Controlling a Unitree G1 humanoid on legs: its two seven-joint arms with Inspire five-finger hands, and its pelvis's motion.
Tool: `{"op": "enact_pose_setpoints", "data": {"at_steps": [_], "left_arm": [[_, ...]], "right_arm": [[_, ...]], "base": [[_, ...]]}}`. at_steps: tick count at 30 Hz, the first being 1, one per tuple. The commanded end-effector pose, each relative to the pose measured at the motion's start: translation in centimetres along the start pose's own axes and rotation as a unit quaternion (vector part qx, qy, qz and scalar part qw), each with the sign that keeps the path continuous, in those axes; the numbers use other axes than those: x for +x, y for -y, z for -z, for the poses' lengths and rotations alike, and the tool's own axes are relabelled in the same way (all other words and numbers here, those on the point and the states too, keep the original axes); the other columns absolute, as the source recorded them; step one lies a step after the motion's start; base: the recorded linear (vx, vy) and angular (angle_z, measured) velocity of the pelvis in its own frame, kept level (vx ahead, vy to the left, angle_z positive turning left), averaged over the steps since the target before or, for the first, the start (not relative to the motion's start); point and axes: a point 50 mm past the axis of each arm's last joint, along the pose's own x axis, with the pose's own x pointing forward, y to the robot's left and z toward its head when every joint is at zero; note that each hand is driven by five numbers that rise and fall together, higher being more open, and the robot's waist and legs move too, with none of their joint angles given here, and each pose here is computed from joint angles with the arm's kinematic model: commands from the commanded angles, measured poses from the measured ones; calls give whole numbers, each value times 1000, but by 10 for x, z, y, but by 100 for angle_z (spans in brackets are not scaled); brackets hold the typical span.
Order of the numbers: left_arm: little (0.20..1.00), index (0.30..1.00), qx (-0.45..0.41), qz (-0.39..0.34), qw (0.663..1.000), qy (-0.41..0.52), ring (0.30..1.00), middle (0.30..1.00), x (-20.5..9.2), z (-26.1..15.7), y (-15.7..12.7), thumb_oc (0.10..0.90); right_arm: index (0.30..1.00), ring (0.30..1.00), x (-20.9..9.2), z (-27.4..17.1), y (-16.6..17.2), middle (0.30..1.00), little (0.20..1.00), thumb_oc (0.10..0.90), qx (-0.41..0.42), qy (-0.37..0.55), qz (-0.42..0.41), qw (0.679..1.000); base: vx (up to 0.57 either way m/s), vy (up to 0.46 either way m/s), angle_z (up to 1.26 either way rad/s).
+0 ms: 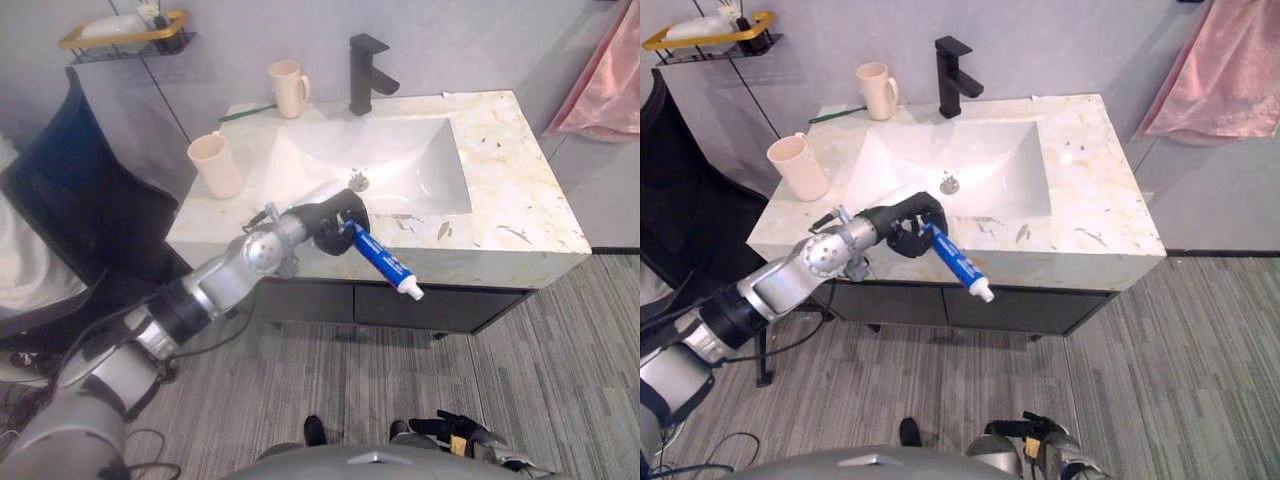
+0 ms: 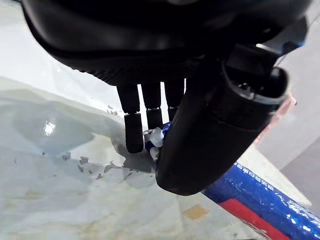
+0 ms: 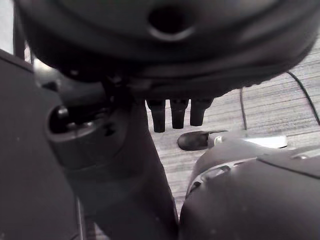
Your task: Organize the bathroom.
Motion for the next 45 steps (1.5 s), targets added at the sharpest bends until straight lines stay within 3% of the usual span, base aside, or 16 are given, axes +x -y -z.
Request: {"op": "enact_pose_setpoints", "data": {"at_steps": [1,4,7,8,10,11,13,14,15,16,18,22,24,29,35,45], "left_arm": [[300,300,-130,-72,975,167,300,300,0,-50,-38,400],[300,300,-276,-108,934,201,300,300,-13,-45,-56,400],[300,300,-325,-124,914,209,300,300,-18,-43,-59,400],[300,300,-362,-147,895,216,300,300,-23,-45,-61,400],[300,300,-396,-178,873,223,300,300,-29,-48,-63,400],[300,300,-400,-180,871,222,300,300,-29,-48,-63,400],[300,300,-427,-205,851,226,300,300,-33,-46,-66,400],[300,300,-441,-221,840,225,300,300,-34,-46,-67,400],[300,300,-441,-226,839,225,300,300,-34,-47,-68,400],[300,300,-437,-241,837,224,300,300,-34,-50,-71,400],[300,300,-435,-247,837,223,300,300,-33,-53,-72,400],[300,300,-439,-240,837,222,300,300,-21,-69,-65,400],[300,300,-434,-234,842,219,300,300,-16,-75,-62,400],[300,300,-424,-221,850,222,300,300,-12,-74,-58,400],[300,300,-404,-211,864,215,300,300,-12,-63,-54,400],[300,300,-398,-219,868,202,300,300,-12,-55,-51,400]], "right_arm": [[900,900,-4,-41,19,900,900,800,94,114,63,987],[900,900,-28,-84,40,900,900,800,184,261,172,932],[900,900,-51,-107,49,900,900,800,220,343,233,883],[900,900,-85,-129,63,900,900,800,255,441,310,803],[900,900,-145,-164,81,900,900,800,283,573,365,677],[900,900,-155,-166,82,900,900,800,282,596,372,653],[900,900,-203,-182,89,900,900,800,273,692,378,550],[900,900,-248,-194,92,900,900,800,255,775,347,462],[900,900,-256,-197,91,900,900,800,249,791,335,447],[900,900,-287,-206,84,900,900,800,229,851,274,385],[900,900,-305,-212,77,900,900,800,208,886,209,357],[900,900,-329,-241,20,900,900,800,91,919,-24,382],[900,900,-329,-252,-22,900,900,800,8,897,-145,417],[900,900,-327,-253,-73,900,900,800,-93,856,-269,431],[900,900,-324,-251,-96,900,900,800,-158,837,-297,433],[900,900,-330,-249,-80,900,900,800,-67,873,-264,406]], "base": [[-62,6,-2],[-87,21,-3],[-72,42,-10],[-63,62,-21],[-54,86,-28],[-39,87,-16],[-26,117,-20],[-20,130,-32],[-32,150,-41],[-45,77,-32],[-29,61,-26],[-47,26,-13],[-51,-5,2],[-39,-20,22],[2,-19,28],[9,0,4]]}}
